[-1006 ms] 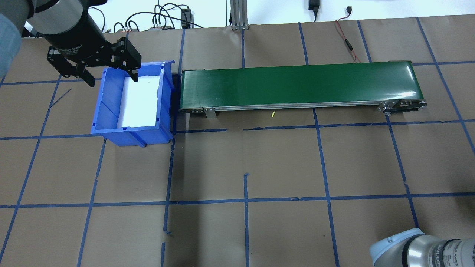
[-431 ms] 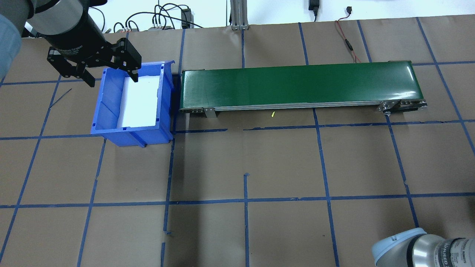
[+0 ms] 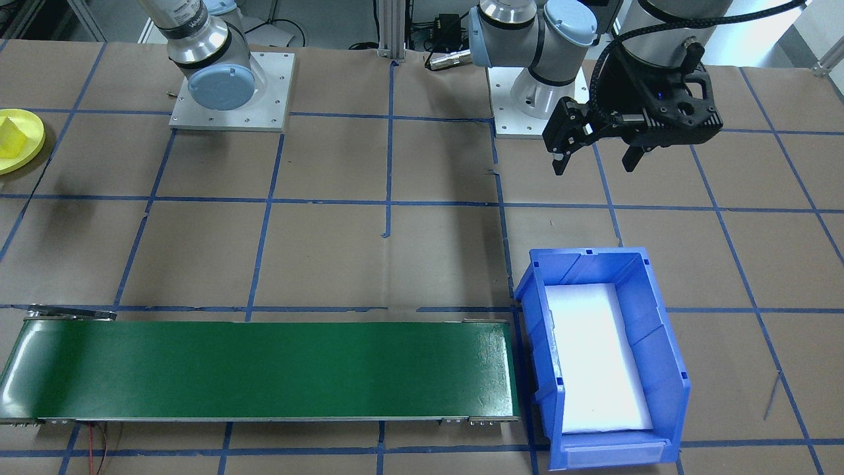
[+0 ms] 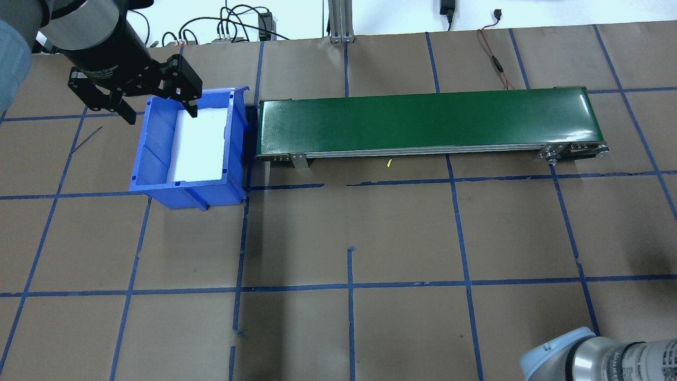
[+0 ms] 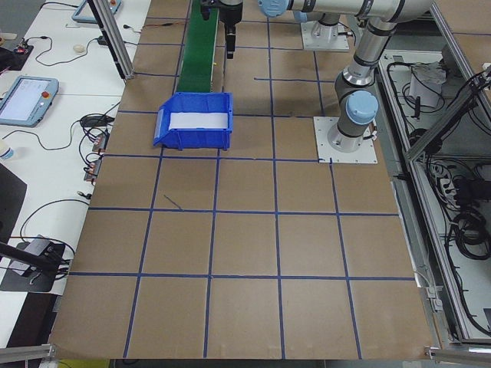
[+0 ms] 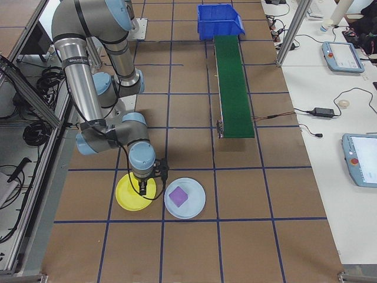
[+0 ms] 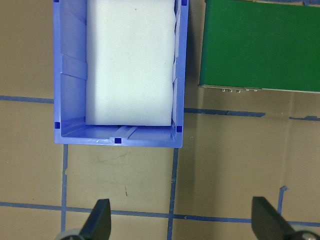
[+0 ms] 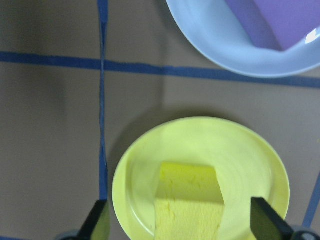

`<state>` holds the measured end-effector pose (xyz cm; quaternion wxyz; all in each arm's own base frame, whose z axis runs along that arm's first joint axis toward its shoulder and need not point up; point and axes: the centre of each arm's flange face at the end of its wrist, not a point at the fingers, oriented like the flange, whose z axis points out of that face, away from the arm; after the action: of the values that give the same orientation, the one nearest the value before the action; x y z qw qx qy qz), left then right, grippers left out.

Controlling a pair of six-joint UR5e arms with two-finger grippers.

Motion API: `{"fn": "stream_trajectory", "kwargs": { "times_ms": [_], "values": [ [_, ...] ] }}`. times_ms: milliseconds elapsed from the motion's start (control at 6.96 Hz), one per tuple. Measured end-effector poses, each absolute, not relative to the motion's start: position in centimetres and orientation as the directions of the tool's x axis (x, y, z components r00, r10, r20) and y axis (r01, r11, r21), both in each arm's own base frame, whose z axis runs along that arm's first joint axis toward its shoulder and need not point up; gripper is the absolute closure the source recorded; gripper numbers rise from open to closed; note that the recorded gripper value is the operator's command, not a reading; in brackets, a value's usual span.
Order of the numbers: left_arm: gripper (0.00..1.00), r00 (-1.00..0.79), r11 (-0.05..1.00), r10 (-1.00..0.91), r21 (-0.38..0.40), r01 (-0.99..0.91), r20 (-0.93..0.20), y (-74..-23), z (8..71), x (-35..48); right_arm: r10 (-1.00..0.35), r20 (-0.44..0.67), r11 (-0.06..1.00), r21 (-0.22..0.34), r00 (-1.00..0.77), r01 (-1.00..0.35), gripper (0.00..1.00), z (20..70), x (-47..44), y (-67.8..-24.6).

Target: Move block left to right into plate

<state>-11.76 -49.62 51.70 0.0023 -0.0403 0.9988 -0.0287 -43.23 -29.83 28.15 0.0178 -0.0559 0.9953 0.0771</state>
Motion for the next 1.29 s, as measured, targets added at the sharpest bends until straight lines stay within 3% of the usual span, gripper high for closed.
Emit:
{"fn": "stream_trajectory", "kwargs": {
  "times_ms": [431,719,1006,1294],
  "values": [
    [0.00,-0.997,0.995,-0.081,-0.057,-0.080,-0.002,-49.6,51.7,-11.8,-0.216,0.049,0.976,0.035,-0.975,-0.215,0.01,36.1,-27.6,-44.8],
    [0.00,-0.997,0.995,-0.081,-0.058,-0.080,-0.002,-49.6,51.7,-11.8,-0.165,0.040,0.986,-0.012,-0.985,-0.166,0.01,40.0,-14.4,-50.4],
    [0.00,-0.997,0.995,-0.081,-0.058,-0.080,-0.002,-49.6,51.7,-11.8,-0.046,0.024,0.999,-0.019,-0.999,-0.046,0.00,44.0,-1.9,-49.8],
    [0.00,-0.997,0.995,-0.081,-0.058,-0.080,-0.001,-49.6,51.7,-11.8,-0.004,-0.006,0.997,-0.072,-1.000,-0.004,0.00,47.6,6.9,-47.9]
  ]
}}
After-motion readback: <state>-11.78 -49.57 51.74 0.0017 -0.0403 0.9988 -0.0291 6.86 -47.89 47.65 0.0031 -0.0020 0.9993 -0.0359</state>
